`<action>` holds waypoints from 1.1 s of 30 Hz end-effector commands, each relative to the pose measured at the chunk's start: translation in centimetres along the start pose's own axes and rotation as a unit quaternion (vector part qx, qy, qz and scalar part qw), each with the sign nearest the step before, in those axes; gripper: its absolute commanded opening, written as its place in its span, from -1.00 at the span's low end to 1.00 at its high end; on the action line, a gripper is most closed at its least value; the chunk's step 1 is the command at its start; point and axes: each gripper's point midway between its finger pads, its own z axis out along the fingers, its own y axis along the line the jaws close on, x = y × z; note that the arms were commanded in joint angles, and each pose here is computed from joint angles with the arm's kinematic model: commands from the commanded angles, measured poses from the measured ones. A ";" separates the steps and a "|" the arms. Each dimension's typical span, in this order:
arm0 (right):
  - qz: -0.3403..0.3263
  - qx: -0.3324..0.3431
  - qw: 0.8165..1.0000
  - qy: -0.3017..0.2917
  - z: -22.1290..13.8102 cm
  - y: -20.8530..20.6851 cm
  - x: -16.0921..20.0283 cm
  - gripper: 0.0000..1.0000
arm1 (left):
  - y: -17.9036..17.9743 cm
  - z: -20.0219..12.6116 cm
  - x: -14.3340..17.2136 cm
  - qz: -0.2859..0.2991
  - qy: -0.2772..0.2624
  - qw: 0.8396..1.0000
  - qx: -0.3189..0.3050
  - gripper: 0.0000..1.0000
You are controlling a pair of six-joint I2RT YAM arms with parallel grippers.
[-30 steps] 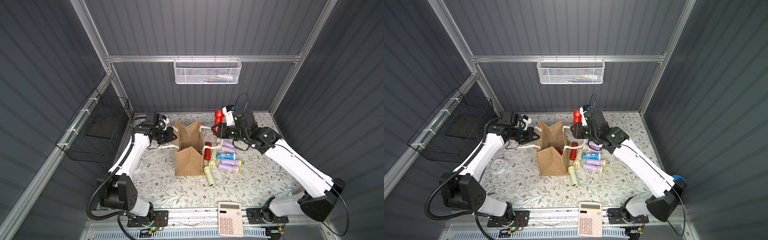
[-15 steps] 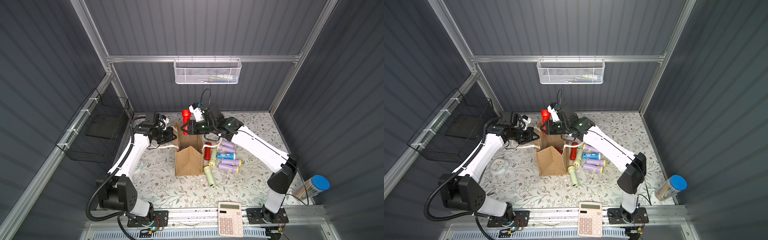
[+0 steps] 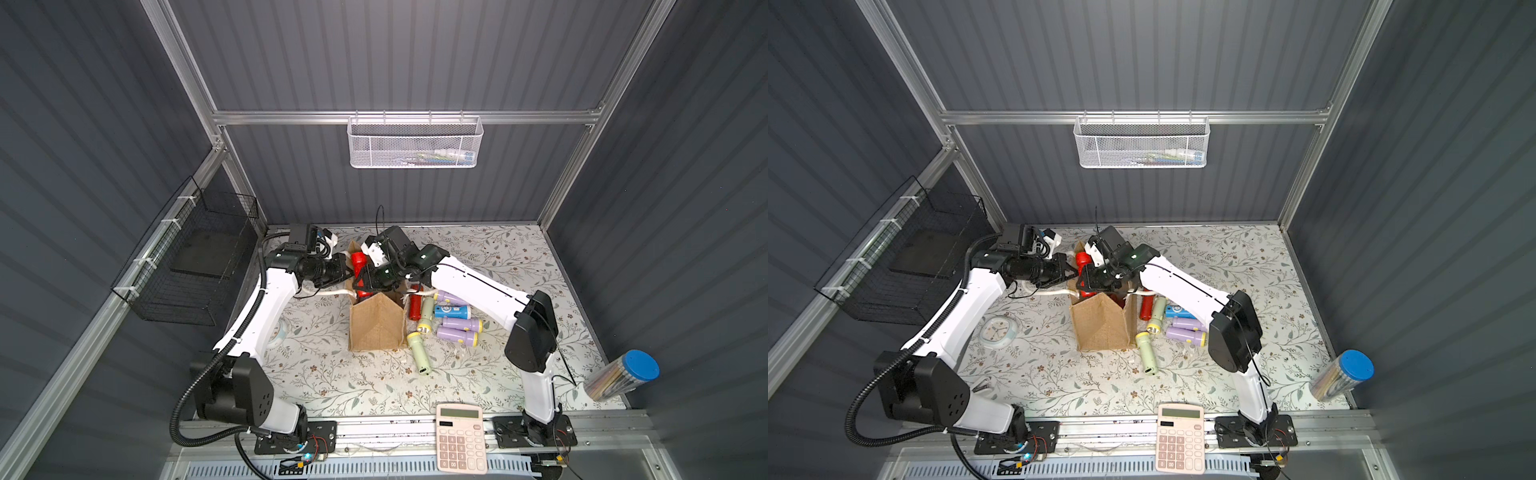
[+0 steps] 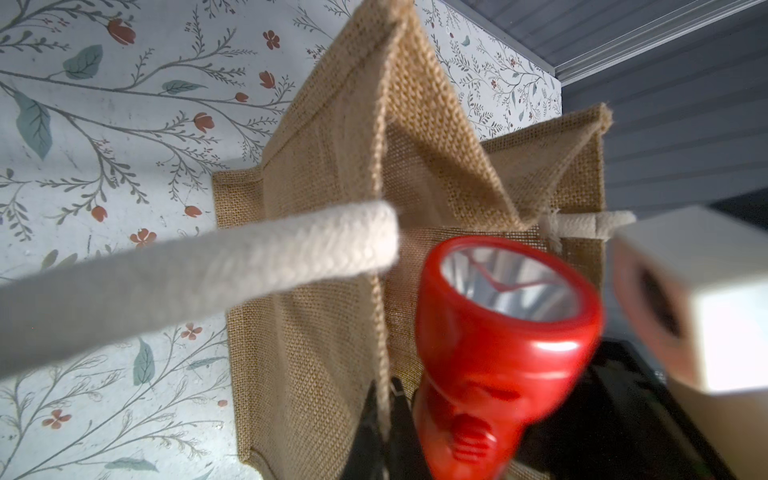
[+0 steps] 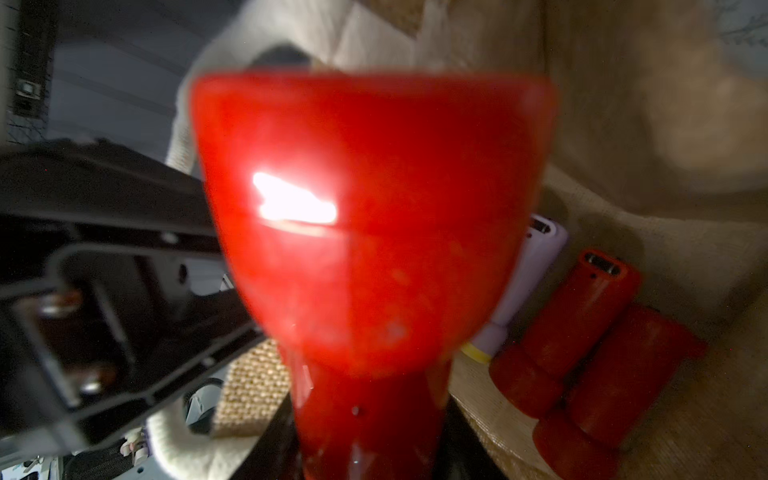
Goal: Put the flashlights into the tote bags
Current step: Place the flashlight in the canvas bag.
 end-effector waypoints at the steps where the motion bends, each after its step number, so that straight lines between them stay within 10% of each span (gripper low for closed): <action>1: 0.006 0.003 1.000 0.030 0.6 -0.5 1.8 -0.71 | -1.6 -1.2 -1.2 0.021 -0.032 0.999 0.021 -1.00; 22: 0.027 0.179 0.971 0.155 5.8 -10.0 6.8 -0.61 | -1.1 -0.2 -0.7 0.009 -0.019 1.000 0.024 -1.00; 33: 0.033 0.213 0.964 0.158 7.0 -11.9 7.0 0.10 | -0.6 0.2 -0.7 0.011 -0.014 1.000 0.016 -1.00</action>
